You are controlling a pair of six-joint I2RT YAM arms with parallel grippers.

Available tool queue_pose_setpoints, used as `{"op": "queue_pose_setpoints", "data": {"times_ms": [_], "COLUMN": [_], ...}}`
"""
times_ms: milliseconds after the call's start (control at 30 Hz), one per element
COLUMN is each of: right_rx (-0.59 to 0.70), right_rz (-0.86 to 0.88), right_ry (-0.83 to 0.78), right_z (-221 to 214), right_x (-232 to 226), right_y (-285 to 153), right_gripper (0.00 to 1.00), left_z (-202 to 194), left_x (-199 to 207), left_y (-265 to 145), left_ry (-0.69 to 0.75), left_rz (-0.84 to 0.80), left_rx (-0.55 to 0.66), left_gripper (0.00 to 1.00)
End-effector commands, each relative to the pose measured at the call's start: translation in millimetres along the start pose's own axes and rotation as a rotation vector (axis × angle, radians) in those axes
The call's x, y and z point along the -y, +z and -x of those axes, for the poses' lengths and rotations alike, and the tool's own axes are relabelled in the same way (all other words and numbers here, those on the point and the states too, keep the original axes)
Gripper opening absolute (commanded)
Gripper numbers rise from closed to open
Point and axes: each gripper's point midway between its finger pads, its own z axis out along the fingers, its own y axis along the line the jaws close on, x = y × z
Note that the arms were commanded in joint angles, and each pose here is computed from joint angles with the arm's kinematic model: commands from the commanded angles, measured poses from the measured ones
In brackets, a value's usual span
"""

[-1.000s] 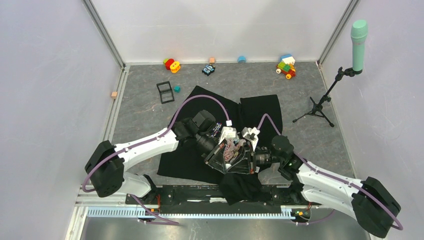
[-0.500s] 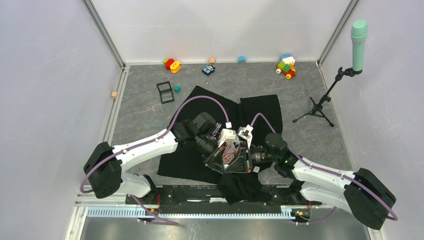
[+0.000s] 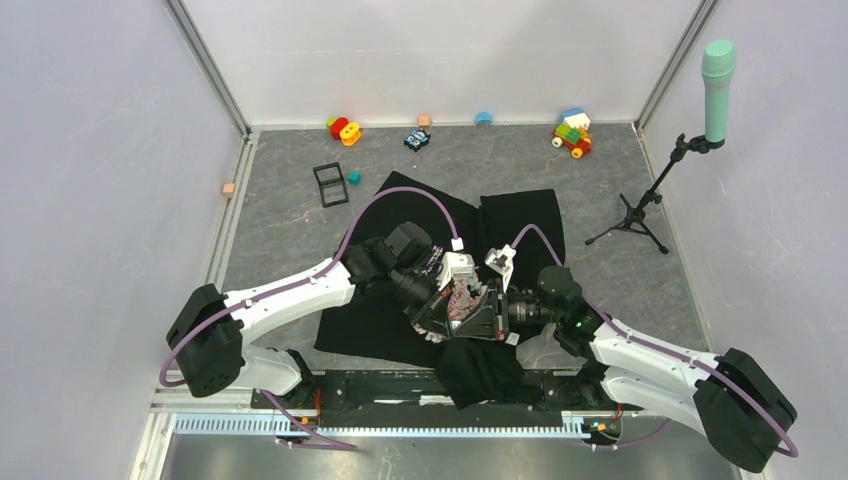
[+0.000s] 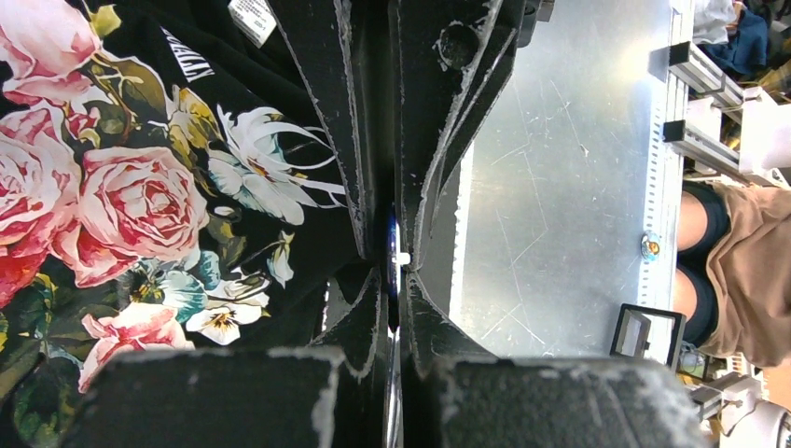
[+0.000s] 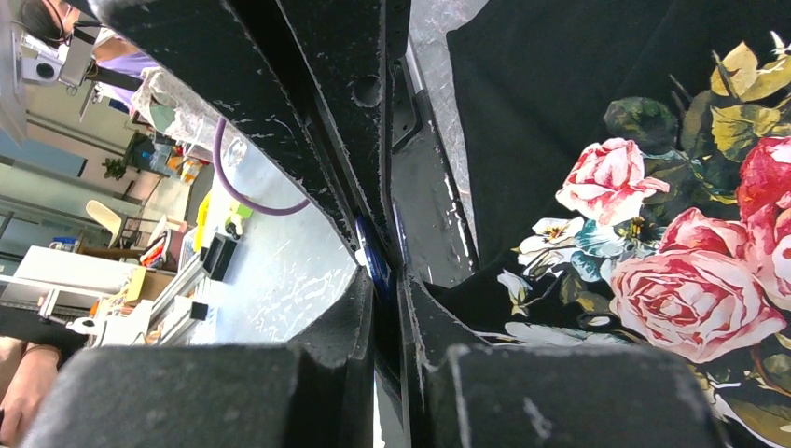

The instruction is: Pin the brooch onto the clothing

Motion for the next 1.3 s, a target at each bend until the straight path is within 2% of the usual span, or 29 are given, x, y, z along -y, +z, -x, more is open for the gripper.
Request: {"op": "queue_pose_setpoints", "data": {"times_ms": [0,300,600,800,967,1033,1133,1167,1267], "right_rx": [0.096,0.11,0.14,0.157,0.175,0.184,0.188,0.186,0.185], "right_rz": [-0.327,-0.393,-0.481,-0.544,-0.49,-0.465,-0.437,-0.43,-0.431], "right_ry": [0.076,0.092,0.062,0.046,-0.009,-0.042,-0.096,-0.109,-0.155], "right_z": [0.3,-2.8,15.5,16.4,23.2,28.4,35.9,37.8,45.7], "right_x": [72.4,87.2,97.9,104.3,91.9,84.9,74.0,70.7,61.6], "right_y": [-14.0,-22.0,-25.2,-34.6,-33.7,-33.7,-34.8,-35.3,-39.8], "right_gripper": [0.0,0.0,0.0,0.0,0.01,0.09,0.28,0.35,0.49], "left_z": [19.4,20.0,19.9,20.8,22.9,25.1,28.5,28.9,30.8], "left_x": [67.5,70.1,72.1,63.2,35.8,25.3,12.8,9.6,2.2], "left_y": [-16.1,-17.0,-16.8,-14.4,-11.8,-12.3,-13.8,-13.8,-15.2], "left_ry": [0.144,0.148,0.144,0.124,0.062,0.025,-0.02,-0.032,-0.058], "left_rz": [-0.248,-0.262,-0.279,-0.229,-0.108,-0.075,-0.041,-0.032,-0.009], "left_rx": [0.061,0.062,0.06,0.057,0.049,0.052,0.062,0.062,0.068], "left_gripper": [0.02,0.02,0.02,0.02,0.02,0.04,0.07,0.11,0.3]}}
